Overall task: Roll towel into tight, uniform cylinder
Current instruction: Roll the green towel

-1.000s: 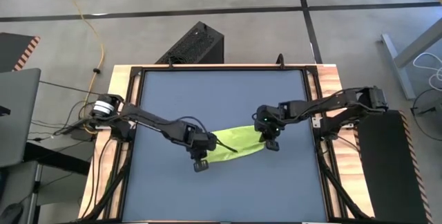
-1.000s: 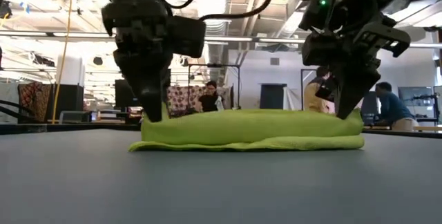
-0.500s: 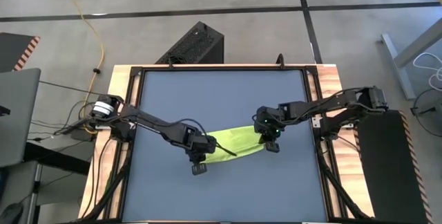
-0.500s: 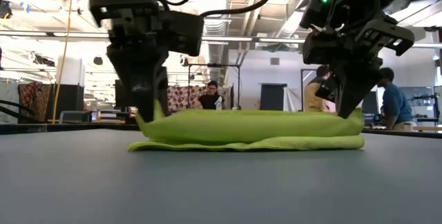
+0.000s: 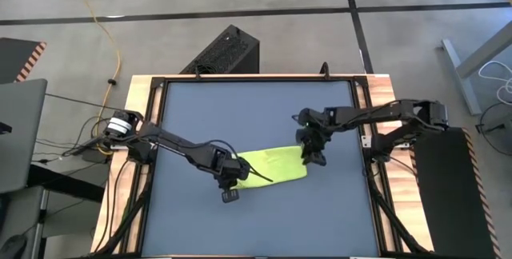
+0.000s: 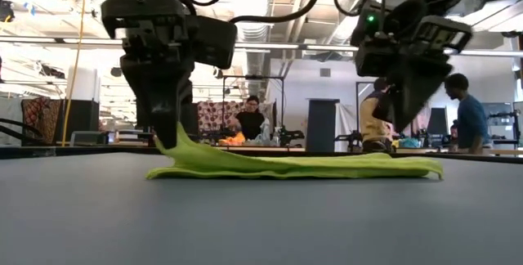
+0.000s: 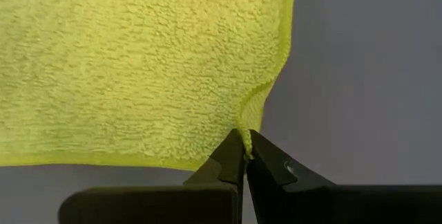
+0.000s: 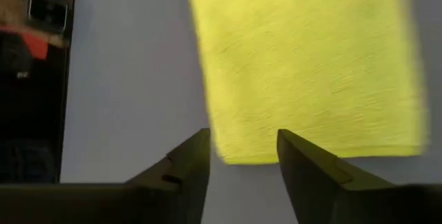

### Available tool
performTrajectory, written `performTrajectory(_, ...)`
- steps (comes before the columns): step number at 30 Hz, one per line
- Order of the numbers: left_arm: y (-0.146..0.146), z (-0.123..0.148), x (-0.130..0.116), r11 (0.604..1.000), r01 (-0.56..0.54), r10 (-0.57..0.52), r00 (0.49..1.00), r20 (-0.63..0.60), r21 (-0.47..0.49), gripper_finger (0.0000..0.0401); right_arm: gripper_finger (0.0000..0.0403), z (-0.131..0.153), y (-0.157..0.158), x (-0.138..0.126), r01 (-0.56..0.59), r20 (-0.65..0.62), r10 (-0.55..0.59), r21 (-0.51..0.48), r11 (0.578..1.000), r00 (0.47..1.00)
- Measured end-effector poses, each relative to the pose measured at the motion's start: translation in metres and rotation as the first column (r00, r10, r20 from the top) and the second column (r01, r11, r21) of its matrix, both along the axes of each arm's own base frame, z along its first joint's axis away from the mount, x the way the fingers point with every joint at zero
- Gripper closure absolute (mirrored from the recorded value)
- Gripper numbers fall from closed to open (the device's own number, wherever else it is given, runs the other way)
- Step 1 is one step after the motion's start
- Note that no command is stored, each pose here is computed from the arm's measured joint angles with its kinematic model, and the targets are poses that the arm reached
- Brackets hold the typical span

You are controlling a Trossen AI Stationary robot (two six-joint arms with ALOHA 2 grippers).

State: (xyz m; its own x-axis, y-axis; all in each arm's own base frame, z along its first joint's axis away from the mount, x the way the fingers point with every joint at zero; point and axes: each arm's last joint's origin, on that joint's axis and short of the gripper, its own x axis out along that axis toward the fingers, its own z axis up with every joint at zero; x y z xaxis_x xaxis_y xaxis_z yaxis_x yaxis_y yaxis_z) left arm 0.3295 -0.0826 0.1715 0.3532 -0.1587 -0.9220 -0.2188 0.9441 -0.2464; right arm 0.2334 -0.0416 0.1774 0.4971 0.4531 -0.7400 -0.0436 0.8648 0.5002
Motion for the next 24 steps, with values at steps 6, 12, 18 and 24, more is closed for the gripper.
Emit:
performTrajectory(6,-0.003,0.000,-0.001,1.000,-0.010,0.010,1.000,-0.003,0.002,0.0381,0.0197,0.005,-0.029,0.005,0.098,0.123,-0.073,-0.202,0.974,0.990)
performTrajectory(12,-0.002,0.001,-0.005,0.998,-0.054,0.053,0.997,-0.049,-0.019,0.0314,0.0202,-0.002,-0.037,0.006,0.083,0.123,-0.055,-0.232,0.969,0.991)
performTrajectory(18,0.003,0.020,-0.019,0.993,-0.114,0.113,0.991,-0.076,-0.010,0.0244,0.0202,-0.021,-0.040,0.013,0.040,0.080,-0.022,-0.222,0.974,0.997)
performTrajectory(24,0.018,0.057,-0.029,0.950,-0.245,0.217,0.964,0.154,0.196,0.0219,0.0203,-0.034,-0.041,0.017,0.014,0.049,-0.003,-0.220,0.975,0.999)
